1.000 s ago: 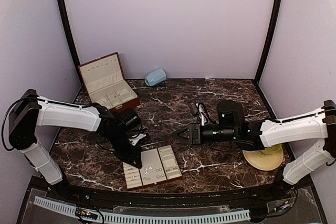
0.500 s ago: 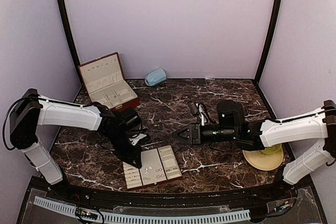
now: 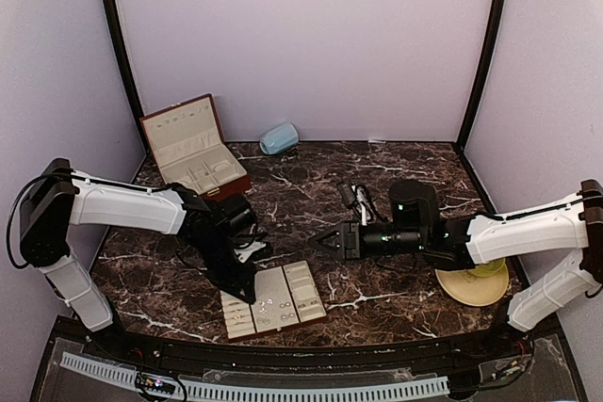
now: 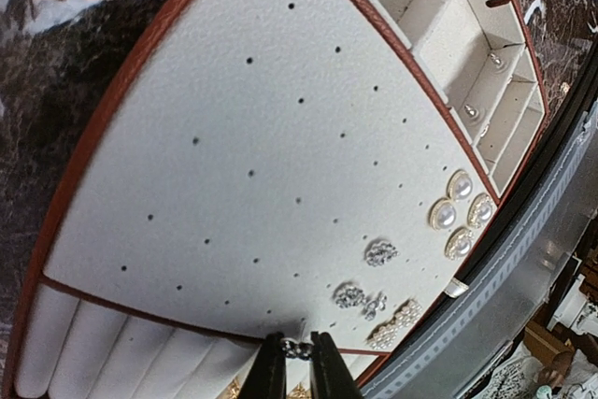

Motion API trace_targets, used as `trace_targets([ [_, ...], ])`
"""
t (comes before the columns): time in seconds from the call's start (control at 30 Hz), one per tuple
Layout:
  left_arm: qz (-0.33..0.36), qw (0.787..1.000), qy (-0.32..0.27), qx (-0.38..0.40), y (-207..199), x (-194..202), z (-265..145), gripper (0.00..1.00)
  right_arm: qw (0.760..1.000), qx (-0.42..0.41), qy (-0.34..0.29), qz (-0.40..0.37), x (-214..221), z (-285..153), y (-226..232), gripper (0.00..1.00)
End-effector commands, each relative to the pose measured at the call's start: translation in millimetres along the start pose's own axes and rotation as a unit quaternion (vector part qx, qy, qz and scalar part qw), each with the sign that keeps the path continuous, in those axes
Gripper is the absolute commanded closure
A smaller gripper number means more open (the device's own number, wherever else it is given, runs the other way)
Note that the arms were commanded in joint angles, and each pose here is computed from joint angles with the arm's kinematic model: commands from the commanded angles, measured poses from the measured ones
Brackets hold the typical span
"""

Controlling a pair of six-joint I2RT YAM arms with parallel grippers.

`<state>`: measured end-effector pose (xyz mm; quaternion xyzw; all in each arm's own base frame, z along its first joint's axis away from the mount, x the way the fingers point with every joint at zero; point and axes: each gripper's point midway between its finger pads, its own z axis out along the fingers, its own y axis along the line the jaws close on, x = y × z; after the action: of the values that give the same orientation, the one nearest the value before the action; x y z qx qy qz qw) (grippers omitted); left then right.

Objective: Organize the mixed jewelry
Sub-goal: Insert the earring into the earring holder.

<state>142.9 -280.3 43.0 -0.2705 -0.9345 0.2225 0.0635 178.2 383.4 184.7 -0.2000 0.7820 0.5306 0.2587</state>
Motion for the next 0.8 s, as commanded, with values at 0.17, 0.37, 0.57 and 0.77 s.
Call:
trace_targets([
  [0.17,0.004,1.0,0.005,-0.019,4.6,0.6,-0.3,0.89,1.0,-0.007,-0.018,-0.012,-6.8,-2.9,2.2,0.72],
  [0.37,0.009,1.0,0.005,-0.019,2.6,-1.0,0.5,0.89,1.0,-0.008,-0.018,-0.012,-6.5,-2.8,2.1,0.72],
  [0.57,0.012,1.0,0.01,-0.022,2.7,-1.0,4.2,0.89,1.0,-0.005,-0.019,-0.011,-6.2,-4.5,1.3,0.72],
  [0.77,0.014,0.999,0.018,-0.033,4.5,2.2,6.8,0.89,1.0,-0.004,-0.02,-0.011,-6.1,-5.3,1.0,0.72],
])
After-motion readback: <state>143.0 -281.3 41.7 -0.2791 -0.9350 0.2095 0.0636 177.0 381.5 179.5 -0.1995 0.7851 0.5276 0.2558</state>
